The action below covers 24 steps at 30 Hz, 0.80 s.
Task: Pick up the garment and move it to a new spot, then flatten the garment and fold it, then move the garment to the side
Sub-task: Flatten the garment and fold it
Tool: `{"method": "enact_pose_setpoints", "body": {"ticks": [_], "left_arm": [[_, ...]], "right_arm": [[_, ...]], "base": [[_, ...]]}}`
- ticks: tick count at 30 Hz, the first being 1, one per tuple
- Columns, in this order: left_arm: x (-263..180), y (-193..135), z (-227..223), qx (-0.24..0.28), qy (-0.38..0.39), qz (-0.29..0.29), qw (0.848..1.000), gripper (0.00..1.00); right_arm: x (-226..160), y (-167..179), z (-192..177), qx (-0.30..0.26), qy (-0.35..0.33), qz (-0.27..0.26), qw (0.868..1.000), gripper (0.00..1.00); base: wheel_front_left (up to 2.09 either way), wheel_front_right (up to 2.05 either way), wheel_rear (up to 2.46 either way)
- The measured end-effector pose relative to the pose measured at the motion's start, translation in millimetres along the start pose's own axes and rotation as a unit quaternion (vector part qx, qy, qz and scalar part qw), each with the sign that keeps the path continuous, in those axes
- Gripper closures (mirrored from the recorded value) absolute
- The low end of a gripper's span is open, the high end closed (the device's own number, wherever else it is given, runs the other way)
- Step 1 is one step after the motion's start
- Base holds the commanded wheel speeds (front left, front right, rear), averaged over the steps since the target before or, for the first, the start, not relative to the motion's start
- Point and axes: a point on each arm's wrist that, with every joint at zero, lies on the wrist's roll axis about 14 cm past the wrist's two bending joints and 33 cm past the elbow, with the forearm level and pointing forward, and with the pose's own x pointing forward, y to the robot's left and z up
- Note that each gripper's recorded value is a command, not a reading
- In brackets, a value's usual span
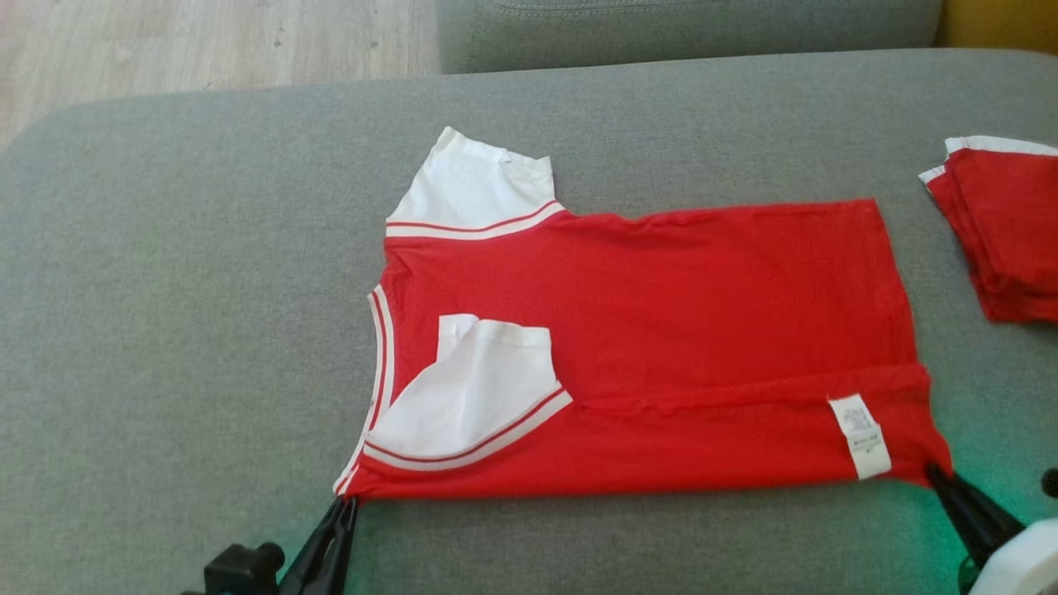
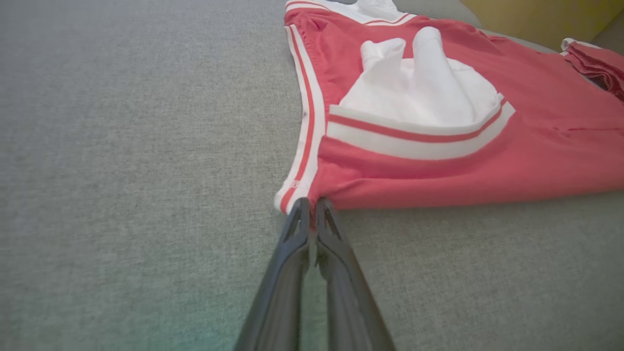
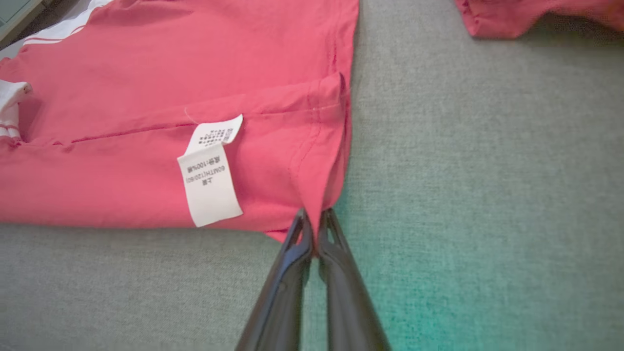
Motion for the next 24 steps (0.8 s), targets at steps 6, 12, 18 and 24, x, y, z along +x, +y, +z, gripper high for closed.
{"method": "enact_pose_setpoints", "body": {"ticks": [6, 12, 18, 24], "left_arm": [[-2.1, 3.8, -0.8, 0.0, 0.0, 0.011, 1.0, 0.0], [2.8, 1.8, 8.6, 0.024, 0.002, -0.001, 1.0, 0.0], [43.9, -1.0, 89.4, 0.103, -0.049, -0.041, 0.993, 0.0], [107.1, -16.1, 195.0, 0.192, -0.08, -0.101, 0.973, 0.0]], "right_arm": [[-6.1, 2.1, -3.2, 0.009, 0.005, -0.009, 1.0, 0.0], [-6.1, -0.8, 17.8, -0.002, -0.025, -0.022, 0.999, 0.0], [2.6, 2.9, 37.4, -0.019, -0.045, -0.022, 0.999, 0.0], [28.5, 6.5, 63.1, -0.029, -0.062, -0.011, 0.998, 0.0]], "base": [[0.0, 0.0, 0.0], [0.0, 0.0, 0.0], [0.0, 0.0, 0.0], [0.0, 0.0, 0.0]]}}
